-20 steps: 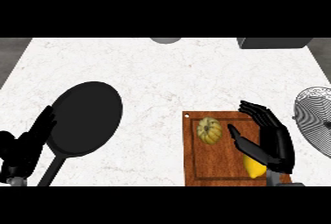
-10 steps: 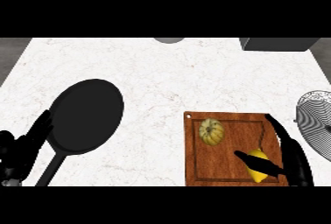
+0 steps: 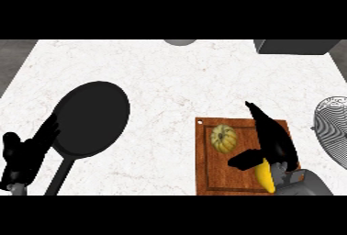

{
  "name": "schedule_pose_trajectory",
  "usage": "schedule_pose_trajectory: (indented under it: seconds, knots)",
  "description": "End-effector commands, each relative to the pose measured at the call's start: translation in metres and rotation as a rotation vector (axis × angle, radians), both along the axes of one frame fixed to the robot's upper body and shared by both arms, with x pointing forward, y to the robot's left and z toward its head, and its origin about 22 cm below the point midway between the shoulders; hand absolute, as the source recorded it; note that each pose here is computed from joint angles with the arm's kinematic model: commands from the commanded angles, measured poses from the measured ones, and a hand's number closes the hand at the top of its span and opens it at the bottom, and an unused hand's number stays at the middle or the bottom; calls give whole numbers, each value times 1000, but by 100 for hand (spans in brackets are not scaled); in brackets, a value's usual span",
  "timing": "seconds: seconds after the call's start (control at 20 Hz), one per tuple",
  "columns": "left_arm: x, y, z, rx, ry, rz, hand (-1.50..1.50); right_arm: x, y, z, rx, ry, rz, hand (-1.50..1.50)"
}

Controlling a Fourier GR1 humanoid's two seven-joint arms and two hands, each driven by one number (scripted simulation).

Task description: Pick the squash from the cutting board and place it in the tiered basket

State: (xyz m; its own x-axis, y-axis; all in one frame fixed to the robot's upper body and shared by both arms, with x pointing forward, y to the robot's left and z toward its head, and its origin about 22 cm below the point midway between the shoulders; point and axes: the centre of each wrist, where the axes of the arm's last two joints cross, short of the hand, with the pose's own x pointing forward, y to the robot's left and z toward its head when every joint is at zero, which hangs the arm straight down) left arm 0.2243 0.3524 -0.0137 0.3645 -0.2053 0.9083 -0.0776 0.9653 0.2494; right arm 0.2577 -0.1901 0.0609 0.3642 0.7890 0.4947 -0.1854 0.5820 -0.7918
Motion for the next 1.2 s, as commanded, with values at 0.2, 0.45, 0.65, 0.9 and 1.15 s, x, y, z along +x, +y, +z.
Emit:
schedule_pose_trajectory:
  seconds: [0.2,0.45,0.65,0.9,1.15]
  knots:
    - [14,12,-1,-22,-5,15,0,27,65,58,-48,237,-8,-150]
    - [-3,19,1,2,1,23,0,39,44,51,-105,304,-72,-150]
    - [5,2,0,3,-11,27,0,35,52,49,-158,346,-105,-150]
    - [-13,0,-10,-17,0,20,0,30,46,71,-110,331,-123,-150]
    - [-6,20,-5,3,3,20,0,20,19,42,-63,362,-109,-150]
